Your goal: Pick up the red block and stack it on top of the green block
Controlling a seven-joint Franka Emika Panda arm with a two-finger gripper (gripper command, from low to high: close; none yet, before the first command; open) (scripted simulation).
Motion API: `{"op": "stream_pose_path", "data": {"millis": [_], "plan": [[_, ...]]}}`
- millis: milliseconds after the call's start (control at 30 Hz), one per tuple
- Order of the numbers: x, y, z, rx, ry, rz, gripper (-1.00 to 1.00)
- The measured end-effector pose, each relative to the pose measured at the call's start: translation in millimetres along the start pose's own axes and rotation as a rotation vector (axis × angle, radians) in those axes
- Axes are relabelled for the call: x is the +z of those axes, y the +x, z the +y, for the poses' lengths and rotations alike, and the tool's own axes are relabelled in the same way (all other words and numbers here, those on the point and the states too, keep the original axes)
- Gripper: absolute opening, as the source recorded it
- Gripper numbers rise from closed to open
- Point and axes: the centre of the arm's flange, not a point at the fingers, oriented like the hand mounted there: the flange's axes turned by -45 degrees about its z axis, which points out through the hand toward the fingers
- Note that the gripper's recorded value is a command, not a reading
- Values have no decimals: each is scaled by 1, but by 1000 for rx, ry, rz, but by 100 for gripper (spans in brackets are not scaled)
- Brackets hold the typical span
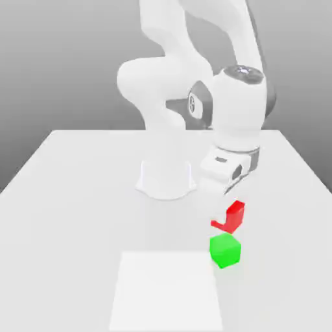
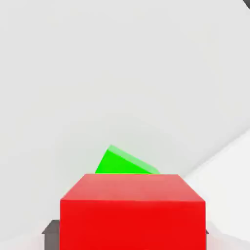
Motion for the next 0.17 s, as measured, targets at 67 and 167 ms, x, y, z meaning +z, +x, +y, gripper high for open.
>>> {"op": "stream_pose_path", "data": {"millis": [67, 167], "plan": [[17, -1, 0, 1, 0, 0, -100], [24, -4, 3, 12, 0, 0, 100]]}}
